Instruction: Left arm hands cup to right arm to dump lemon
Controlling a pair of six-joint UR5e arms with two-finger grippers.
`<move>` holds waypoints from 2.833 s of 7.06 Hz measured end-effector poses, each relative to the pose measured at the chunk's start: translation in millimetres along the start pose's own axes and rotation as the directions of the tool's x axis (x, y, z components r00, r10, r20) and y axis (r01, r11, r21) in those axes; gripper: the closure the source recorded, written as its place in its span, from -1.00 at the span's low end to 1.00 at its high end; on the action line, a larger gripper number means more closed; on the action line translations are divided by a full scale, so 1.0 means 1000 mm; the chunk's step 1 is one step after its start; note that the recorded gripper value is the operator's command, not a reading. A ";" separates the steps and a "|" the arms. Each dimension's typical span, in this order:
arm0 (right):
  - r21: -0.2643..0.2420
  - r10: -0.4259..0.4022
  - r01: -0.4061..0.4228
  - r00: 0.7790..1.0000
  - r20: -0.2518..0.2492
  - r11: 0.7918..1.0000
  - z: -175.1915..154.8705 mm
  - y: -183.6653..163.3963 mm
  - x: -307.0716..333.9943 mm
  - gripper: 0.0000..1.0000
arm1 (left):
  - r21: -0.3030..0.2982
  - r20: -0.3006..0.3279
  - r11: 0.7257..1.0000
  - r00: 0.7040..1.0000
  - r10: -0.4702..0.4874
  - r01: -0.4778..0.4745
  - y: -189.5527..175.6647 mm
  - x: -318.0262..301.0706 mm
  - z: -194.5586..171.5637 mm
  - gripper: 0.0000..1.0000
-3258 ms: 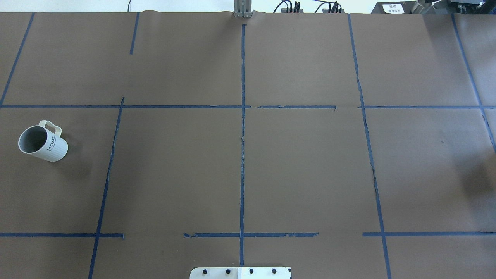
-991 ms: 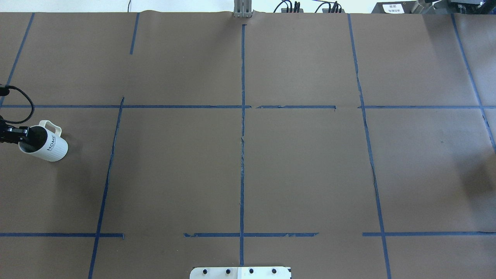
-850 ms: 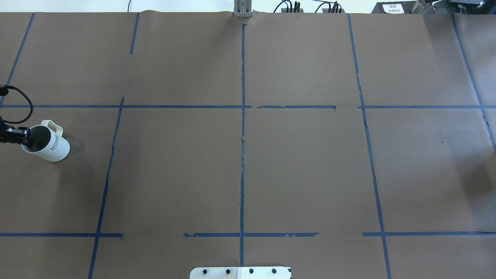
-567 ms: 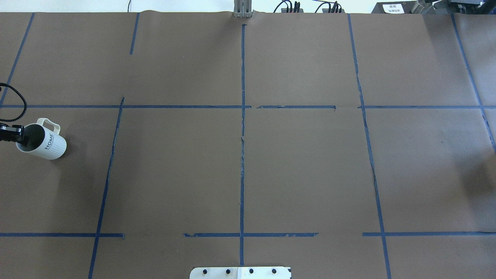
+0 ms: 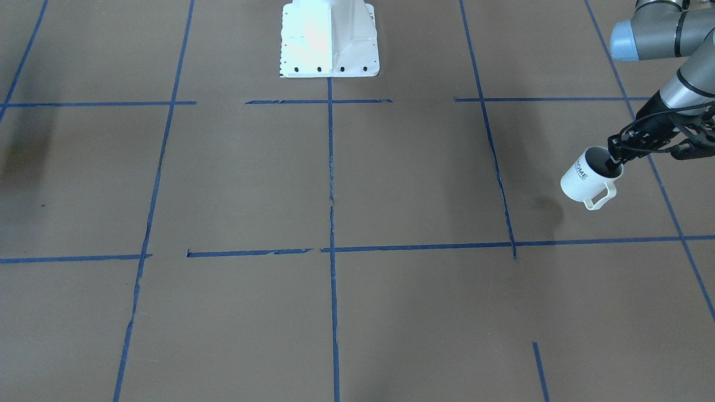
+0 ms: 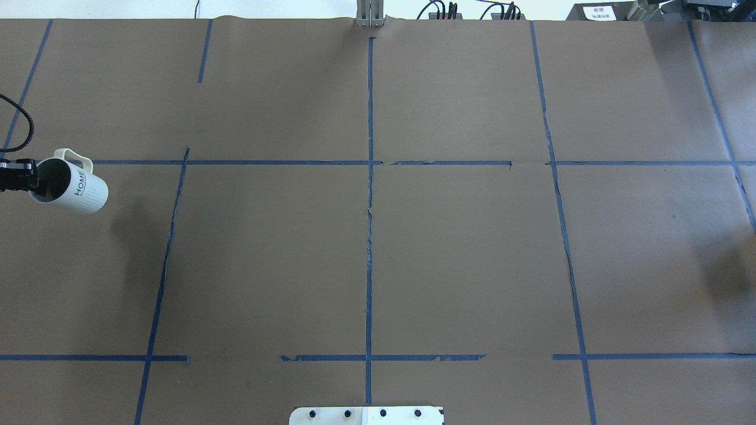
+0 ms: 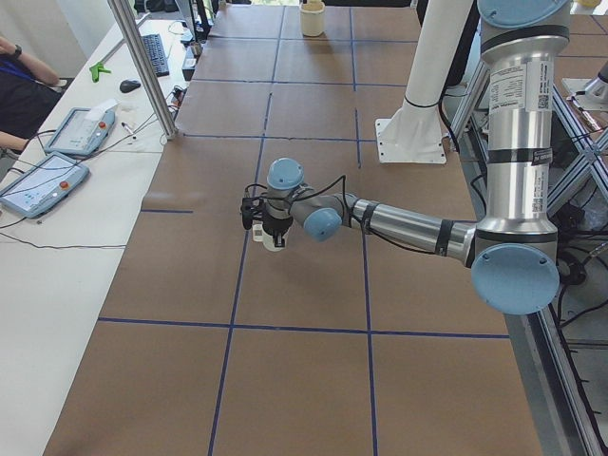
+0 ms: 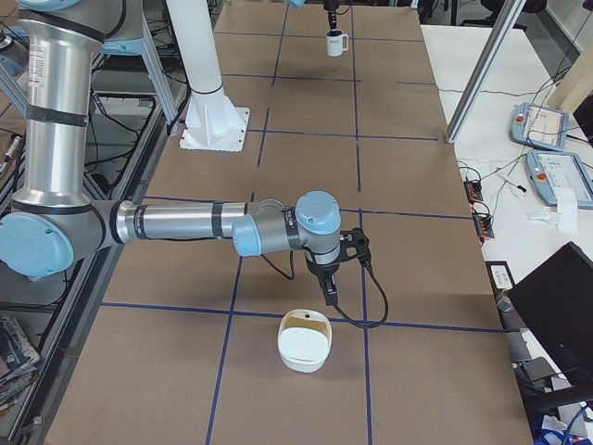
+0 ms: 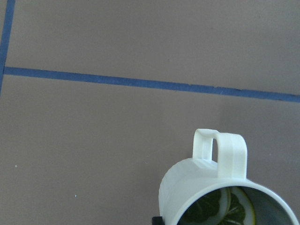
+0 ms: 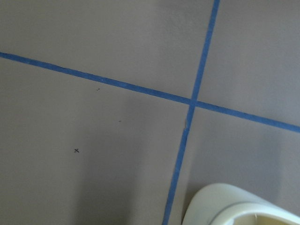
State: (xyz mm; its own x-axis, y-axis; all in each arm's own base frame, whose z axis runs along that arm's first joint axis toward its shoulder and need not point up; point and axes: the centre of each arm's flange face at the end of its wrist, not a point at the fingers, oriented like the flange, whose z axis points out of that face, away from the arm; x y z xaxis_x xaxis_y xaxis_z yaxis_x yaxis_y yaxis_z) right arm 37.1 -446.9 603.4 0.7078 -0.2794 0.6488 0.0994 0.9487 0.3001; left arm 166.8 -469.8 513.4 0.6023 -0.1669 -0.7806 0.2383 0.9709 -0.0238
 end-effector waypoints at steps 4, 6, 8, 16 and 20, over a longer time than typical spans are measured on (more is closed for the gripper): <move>0.157 -0.403 0.388 0.912 0.079 0.908 0.056 -0.073 -0.104 -0.98 | -0.054 -0.010 0.995 0.996 -0.086 0.085 -0.028 0.103 -0.024 1.00; 0.212 -0.473 0.442 0.871 0.132 0.872 0.068 -0.137 -0.201 -0.93 | -0.103 -0.032 0.986 0.990 -0.136 0.132 -0.016 0.183 -0.017 1.00; 0.299 -0.567 0.514 0.814 0.125 0.804 0.082 -0.164 -0.291 -0.94 | -0.156 -0.059 0.973 0.982 -0.179 0.168 0.007 0.260 -0.001 1.00; 0.819 -0.488 0.331 0.870 -0.072 0.469 0.136 -0.062 -0.656 -0.98 | -0.218 -0.064 0.905 0.920 -0.387 0.365 -0.001 0.405 0.015 1.00; 0.826 -0.484 0.321 0.873 -0.067 0.464 0.136 -0.057 -0.669 -0.98 | -0.267 -0.073 0.884 0.907 -0.415 0.383 0.047 0.464 0.016 1.00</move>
State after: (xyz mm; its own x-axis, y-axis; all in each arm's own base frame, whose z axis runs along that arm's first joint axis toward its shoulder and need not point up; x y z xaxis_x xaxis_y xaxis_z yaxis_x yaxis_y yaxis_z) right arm -536.9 -334.1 247.0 0.6167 -0.6926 0.3741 -0.3044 0.2284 0.9247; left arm 469.3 -504.0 160.2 0.3912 -0.5419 -0.7438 0.2377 0.8403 -0.4872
